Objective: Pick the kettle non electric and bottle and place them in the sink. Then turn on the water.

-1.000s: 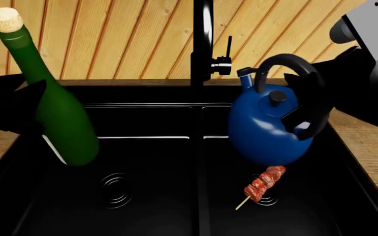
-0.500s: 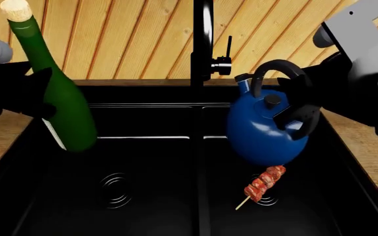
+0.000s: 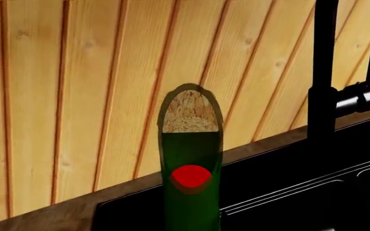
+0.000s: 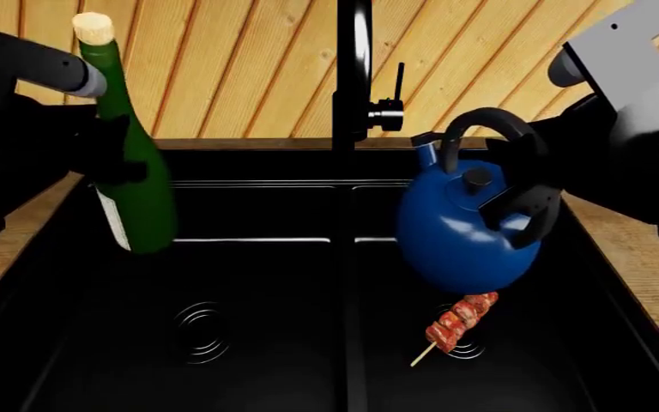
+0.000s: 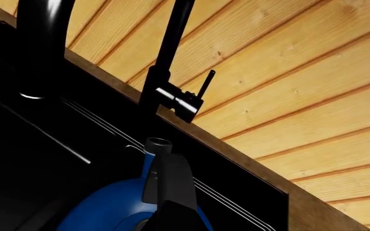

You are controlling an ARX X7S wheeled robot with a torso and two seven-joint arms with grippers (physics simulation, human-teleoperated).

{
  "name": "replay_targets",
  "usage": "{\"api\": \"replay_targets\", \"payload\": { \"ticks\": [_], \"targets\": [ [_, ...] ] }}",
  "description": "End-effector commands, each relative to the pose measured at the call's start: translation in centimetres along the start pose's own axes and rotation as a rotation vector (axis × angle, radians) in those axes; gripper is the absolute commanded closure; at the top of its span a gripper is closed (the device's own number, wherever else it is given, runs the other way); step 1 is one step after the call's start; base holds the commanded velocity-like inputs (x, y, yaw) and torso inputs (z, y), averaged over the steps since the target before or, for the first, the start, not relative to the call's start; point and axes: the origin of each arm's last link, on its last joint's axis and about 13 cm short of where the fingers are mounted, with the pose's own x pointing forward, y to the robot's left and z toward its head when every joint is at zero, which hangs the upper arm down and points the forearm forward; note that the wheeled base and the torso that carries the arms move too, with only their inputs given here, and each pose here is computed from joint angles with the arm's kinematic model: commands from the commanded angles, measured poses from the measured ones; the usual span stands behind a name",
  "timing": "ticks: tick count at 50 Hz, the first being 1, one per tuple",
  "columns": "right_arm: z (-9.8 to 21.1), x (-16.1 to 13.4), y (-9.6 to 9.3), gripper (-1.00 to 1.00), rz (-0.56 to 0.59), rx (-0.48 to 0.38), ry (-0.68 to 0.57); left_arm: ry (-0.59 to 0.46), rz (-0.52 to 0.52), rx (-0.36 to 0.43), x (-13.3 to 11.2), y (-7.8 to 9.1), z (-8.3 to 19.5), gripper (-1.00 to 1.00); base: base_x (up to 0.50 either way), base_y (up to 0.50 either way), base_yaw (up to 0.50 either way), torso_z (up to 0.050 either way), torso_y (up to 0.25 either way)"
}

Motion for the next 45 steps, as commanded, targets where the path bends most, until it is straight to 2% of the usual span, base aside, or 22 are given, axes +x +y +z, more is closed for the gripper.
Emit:
{"api": "replay_targets", "payload": {
  "ticks": [1,13,19,45],
  "targets": [
    [0.7,-0.5,-0.6,1.00,-0.067,-0.015,-0.046,-0.017,0.010,-0.002,2.6,-0.7,0.5,1.00,0.00,0.00,0.00,0.000,0.000],
    [0.5,-0.4,-0.7,1.00,-0.072,-0.009,-0.045,0.013,-0.025,-0.026,4.8,-2.2,-0.5,1.00,0.00,0.00,0.00,0.001,0.002],
    [0.5,-0.4,-0.7,1.00,-0.074,-0.009,-0.041,0.046,-0.069,-0.040,7.2,-4.2,-1.3,1.00,0.00,0.00,0.00,0.000,0.002],
    [0.2,-0.6,-0.9,1.00,-0.083,-0.003,-0.034,0.089,-0.139,-0.044,10.3,-7.5,-2.1,1.00,0.00,0.00,0.00,0.001,0.002]
  ]
}}
